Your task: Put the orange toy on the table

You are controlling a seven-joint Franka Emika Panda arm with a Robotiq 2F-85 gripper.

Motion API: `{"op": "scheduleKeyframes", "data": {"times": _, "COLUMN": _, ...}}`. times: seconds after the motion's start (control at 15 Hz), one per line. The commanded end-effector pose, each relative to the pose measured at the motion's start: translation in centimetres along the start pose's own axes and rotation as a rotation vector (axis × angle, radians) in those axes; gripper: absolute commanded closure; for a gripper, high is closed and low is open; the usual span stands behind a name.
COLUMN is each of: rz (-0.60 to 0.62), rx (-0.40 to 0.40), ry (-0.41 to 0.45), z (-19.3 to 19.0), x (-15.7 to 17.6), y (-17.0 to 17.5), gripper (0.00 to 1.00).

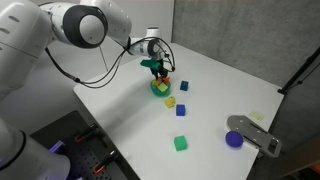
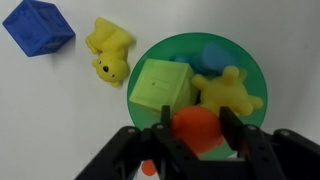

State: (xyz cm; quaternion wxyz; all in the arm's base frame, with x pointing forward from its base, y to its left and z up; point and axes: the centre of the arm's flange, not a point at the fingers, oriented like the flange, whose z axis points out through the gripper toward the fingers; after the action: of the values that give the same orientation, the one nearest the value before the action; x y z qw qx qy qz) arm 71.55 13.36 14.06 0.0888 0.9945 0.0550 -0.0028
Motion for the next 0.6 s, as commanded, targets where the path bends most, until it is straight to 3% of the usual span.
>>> {"op": "scheduleKeyframes", "data": {"times": 0.0, "rz": 0.016, "rx": -0.018, "ry": 0.006, "z": -2.3, "x": 1.0, "y": 0.6, "gripper": 0.73}}
{"op": "scheduleKeyframes", "data": {"times": 0.53, "rz": 0.071, "rx": 0.011, "ry": 0.02, "z": -7.7, "x": -0.3, "y": 5.5, "gripper": 0.81}}
